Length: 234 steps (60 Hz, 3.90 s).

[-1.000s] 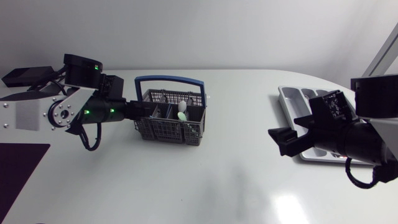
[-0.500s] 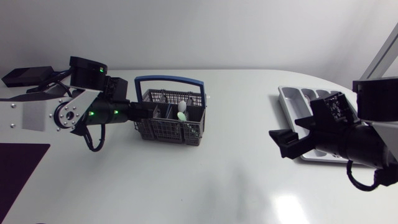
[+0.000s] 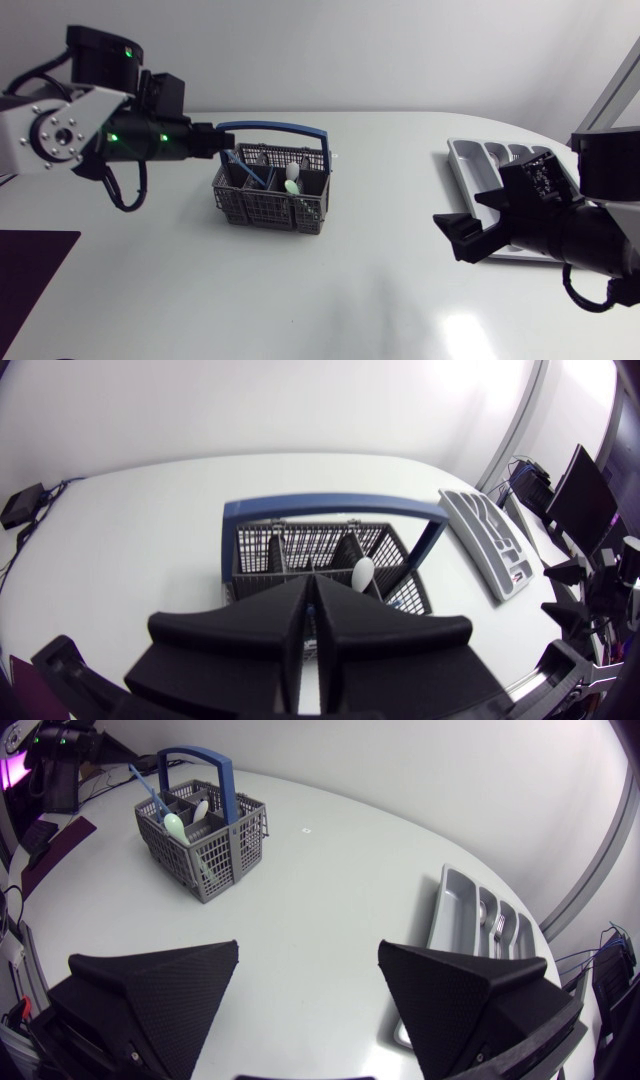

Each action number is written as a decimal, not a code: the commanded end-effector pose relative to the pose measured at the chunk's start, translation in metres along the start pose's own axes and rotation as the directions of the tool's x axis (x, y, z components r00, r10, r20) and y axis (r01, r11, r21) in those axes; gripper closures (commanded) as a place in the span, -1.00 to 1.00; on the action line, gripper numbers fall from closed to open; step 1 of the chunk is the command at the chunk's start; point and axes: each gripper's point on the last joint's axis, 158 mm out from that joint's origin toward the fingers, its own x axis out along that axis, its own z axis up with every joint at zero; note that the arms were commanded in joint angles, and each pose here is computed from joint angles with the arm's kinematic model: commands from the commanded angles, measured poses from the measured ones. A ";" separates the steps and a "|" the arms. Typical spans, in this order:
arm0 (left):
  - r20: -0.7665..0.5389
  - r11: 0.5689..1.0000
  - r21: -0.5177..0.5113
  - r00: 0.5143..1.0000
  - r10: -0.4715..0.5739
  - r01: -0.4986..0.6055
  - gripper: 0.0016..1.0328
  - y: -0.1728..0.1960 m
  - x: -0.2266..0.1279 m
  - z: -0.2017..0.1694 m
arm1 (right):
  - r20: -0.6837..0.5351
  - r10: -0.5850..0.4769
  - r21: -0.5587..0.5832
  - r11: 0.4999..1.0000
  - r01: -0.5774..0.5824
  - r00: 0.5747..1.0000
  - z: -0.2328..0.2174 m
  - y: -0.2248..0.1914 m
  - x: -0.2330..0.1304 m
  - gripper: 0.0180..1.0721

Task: Unload the cutlery basket into the drawer organizer.

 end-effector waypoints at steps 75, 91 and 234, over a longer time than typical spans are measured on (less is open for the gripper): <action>-0.449 0.811 0.044 0.736 -0.505 0.584 0.93 -0.192 -0.075 -0.053 | -0.047 0.482 -0.269 0.838 -0.476 0.875 0.043 0.143 -0.051 -0.88; -0.466 0.791 0.022 0.706 -0.533 0.612 0.93 -0.206 -0.068 -0.053 | -0.131 0.536 -0.284 0.786 -0.550 0.834 0.028 0.174 -0.024 -0.72; -0.238 0.825 0.503 0.959 -0.153 0.256 -0.26 -0.035 -0.005 -0.040 | -0.403 -0.022 0.392 0.899 0.194 0.915 -0.071 -0.191 0.111 0.88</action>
